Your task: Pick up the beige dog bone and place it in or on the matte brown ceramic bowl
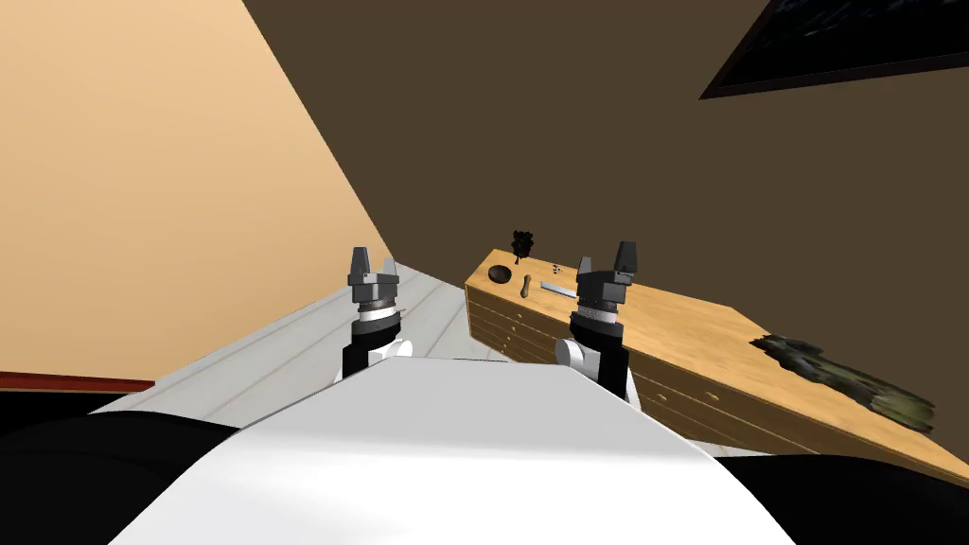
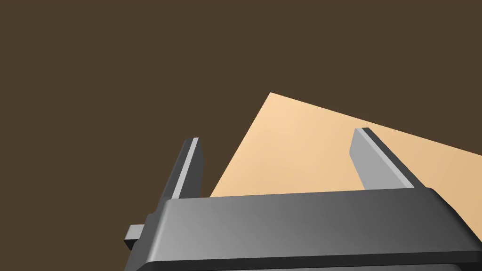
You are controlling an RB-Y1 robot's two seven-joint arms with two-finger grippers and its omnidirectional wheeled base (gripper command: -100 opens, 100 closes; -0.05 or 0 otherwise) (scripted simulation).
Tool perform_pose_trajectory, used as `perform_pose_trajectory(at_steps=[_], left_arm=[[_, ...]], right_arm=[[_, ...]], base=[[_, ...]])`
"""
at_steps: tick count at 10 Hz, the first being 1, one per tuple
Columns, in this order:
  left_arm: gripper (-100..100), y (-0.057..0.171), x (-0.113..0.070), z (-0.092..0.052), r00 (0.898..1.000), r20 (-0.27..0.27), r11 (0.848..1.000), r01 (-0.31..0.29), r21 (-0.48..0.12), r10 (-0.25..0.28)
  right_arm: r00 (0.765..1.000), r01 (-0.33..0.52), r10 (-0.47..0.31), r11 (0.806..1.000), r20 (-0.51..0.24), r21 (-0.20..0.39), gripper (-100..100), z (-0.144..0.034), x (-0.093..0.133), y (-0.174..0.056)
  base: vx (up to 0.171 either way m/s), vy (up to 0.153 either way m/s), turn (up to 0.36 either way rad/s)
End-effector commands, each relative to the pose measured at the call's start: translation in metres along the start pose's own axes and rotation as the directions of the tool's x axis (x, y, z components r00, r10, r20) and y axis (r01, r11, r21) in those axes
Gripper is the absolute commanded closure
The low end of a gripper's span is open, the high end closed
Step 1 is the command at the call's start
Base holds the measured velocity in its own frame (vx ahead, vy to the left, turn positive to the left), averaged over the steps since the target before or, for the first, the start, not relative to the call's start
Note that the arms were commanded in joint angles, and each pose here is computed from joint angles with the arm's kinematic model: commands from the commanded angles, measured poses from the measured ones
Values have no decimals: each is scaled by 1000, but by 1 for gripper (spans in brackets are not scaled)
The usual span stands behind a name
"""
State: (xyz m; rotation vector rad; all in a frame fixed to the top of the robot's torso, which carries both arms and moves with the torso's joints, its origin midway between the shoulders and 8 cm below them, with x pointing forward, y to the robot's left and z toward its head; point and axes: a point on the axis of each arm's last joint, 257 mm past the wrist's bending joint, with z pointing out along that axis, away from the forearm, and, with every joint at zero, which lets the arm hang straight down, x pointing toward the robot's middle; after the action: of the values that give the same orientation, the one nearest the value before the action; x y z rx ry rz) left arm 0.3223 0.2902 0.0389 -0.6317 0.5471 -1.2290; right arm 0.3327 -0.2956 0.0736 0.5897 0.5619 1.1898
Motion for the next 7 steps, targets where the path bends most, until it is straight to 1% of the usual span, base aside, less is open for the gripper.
perform_pose_trajectory(at_steps=[1, 3, 4, 5, 6, 7], left_arm=[[0, 0, 0, 0, 1000, 0, 1000, 0, 0, 0], [0, 0, 0, 0, 1000, 0, 1000, 0, 0, 0], [0, 0, 0, 0, 1000, 0, 1000, 0, 0, 0], [0, 0, 0, 0, 1000, 0, 1000, 0, 0, 0], [0, 0, 0, 0, 1000, 0, 1000, 0, 0, 0], [0, 0, 0, 0, 1000, 0, 1000, 0, 0, 0]], right_arm=[[997, 58, -57, 998, -46, 8, -100, -5, 2, -7], [986, 135, -133, 991, -97, 17, -100, -13, 2, -16], [976, 182, -178, 983, -126, 21, -100, -18, 1, -23], [961, 234, -227, 972, -159, 24, -100, -24, 0, -30], [941, 289, -279, 957, -192, 26, -100, -32, -3, -37], [915, 347, -333, 937, -230, 25, -100, -39, -5, -45]], base=[[-21, -2, 159], [-41, -27, 181], [-50, -39, 209], [-49, -42, 209], [-54, -31, 274], [-60, -27, 306]])
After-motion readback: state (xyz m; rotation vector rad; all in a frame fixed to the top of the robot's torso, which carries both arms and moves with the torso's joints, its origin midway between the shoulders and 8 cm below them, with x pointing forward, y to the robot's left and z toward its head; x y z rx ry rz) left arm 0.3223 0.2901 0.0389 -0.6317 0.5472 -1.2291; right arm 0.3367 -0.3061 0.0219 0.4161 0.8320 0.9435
